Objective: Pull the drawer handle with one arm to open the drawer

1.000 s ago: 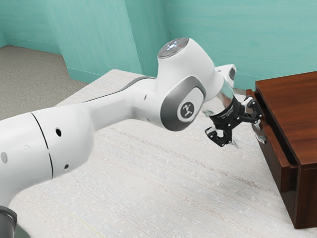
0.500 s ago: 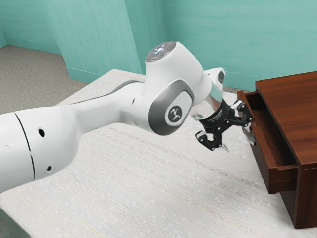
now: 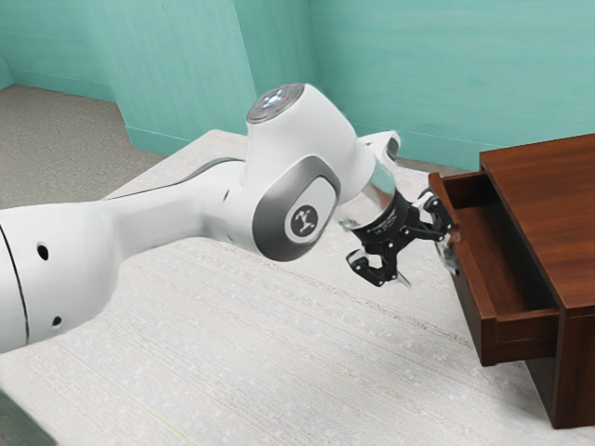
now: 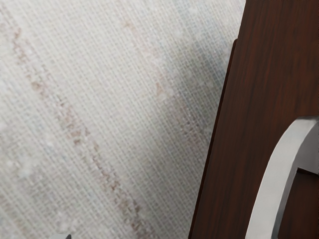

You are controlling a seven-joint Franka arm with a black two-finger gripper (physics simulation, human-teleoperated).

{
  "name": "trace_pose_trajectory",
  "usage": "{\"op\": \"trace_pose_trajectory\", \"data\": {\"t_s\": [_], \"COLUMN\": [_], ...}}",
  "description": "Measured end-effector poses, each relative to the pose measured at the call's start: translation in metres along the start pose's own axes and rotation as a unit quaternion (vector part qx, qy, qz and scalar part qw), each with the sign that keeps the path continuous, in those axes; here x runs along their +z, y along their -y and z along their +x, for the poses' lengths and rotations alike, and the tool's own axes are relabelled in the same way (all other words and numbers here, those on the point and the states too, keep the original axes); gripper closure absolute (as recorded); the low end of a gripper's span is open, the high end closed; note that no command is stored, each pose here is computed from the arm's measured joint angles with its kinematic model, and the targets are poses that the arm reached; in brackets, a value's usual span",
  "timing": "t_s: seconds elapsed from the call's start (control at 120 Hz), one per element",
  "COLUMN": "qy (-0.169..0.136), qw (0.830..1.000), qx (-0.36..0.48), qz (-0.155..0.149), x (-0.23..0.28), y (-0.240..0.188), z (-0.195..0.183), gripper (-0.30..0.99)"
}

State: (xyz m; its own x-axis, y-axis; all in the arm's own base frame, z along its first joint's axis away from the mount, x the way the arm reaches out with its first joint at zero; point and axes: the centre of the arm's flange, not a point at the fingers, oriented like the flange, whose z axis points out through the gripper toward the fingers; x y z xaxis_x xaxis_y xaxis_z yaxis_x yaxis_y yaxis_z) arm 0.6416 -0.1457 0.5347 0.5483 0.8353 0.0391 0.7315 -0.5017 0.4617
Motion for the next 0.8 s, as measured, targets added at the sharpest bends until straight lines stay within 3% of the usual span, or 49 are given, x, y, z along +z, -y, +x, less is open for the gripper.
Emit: {"op": "trace_pose_trajectory", "data": {"t_s": [0.8], "qy": [-0.016], "qw": [1.000], "qx": [-0.019], "qz": [-0.006], "x": [-0.029], "y": [0.046], "z": [0.011], "gripper": [0.25]}}
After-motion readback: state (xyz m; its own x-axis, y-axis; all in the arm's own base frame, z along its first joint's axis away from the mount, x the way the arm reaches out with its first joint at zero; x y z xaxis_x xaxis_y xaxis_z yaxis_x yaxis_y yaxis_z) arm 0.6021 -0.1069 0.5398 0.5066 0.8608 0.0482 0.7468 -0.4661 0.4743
